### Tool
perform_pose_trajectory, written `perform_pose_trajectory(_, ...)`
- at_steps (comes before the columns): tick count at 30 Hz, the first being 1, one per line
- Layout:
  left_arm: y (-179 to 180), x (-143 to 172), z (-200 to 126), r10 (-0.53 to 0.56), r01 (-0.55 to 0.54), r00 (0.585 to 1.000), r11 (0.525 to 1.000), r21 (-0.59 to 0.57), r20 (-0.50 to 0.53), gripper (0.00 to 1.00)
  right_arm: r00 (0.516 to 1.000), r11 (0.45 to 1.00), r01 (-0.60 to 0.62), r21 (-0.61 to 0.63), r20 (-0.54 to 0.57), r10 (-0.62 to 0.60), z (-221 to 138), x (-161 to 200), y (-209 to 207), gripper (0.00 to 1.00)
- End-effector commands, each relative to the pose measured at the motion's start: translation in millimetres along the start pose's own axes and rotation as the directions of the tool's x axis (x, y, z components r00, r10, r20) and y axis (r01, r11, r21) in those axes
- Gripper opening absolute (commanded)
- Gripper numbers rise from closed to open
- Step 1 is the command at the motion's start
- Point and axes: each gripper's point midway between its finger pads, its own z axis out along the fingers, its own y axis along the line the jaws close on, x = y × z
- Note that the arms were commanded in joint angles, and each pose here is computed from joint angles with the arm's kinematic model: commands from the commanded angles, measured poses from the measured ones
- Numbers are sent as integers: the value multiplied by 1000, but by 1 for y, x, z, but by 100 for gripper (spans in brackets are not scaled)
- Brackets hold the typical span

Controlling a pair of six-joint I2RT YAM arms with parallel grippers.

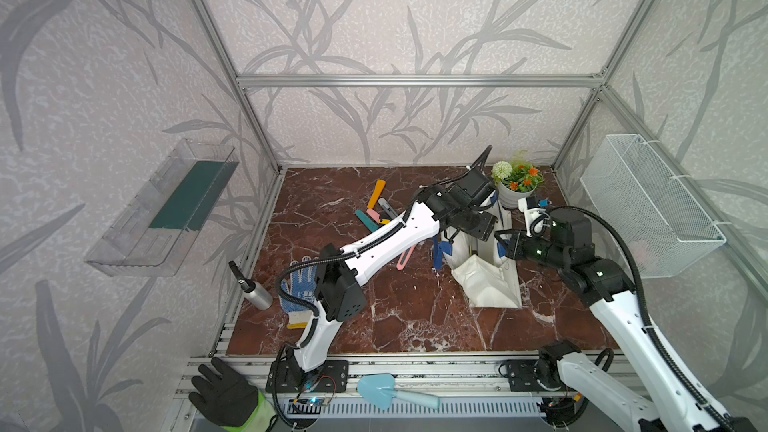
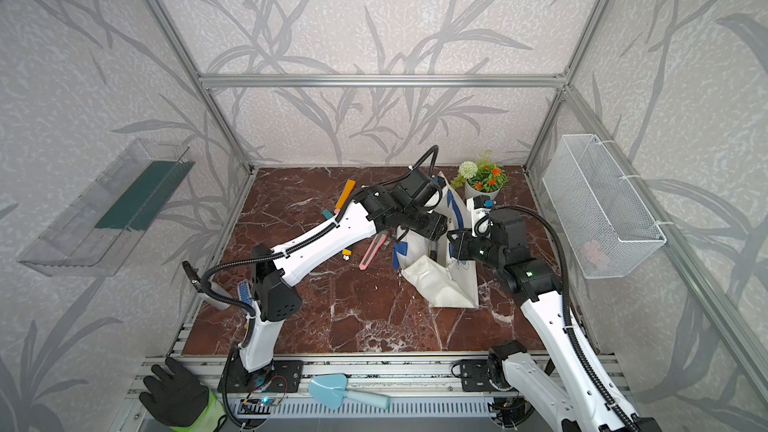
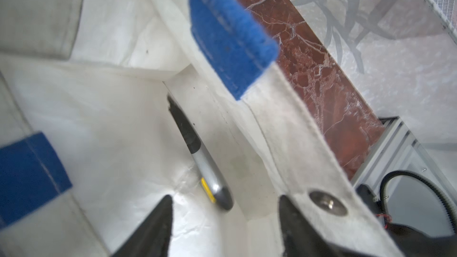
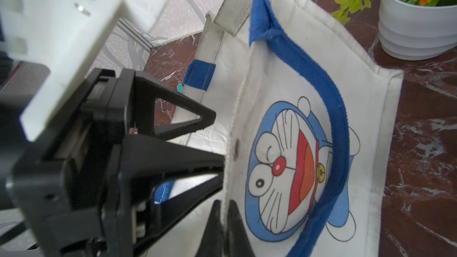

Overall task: Place the art knife into the pouch
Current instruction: Place the utility knife in the pouch.

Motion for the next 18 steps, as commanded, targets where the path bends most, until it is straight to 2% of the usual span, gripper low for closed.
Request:
perform_pose_trajectory(1,-5,-7,-17,19,-19,1000,1000,6,25,78,999,1000,5,-12,46,-5,-5,-7,4,0)
perform_pose_trajectory(11,15,-10,-43,47,-40,997,995,-96,68,83,998,999,3,34,64,-5,-12,-7,-3,0)
perform_pose_trajectory(18,53,-10,-81,61,-20,988,960,-278,142,88,997,997,-12,77,73,7,-14,-2,-13,0)
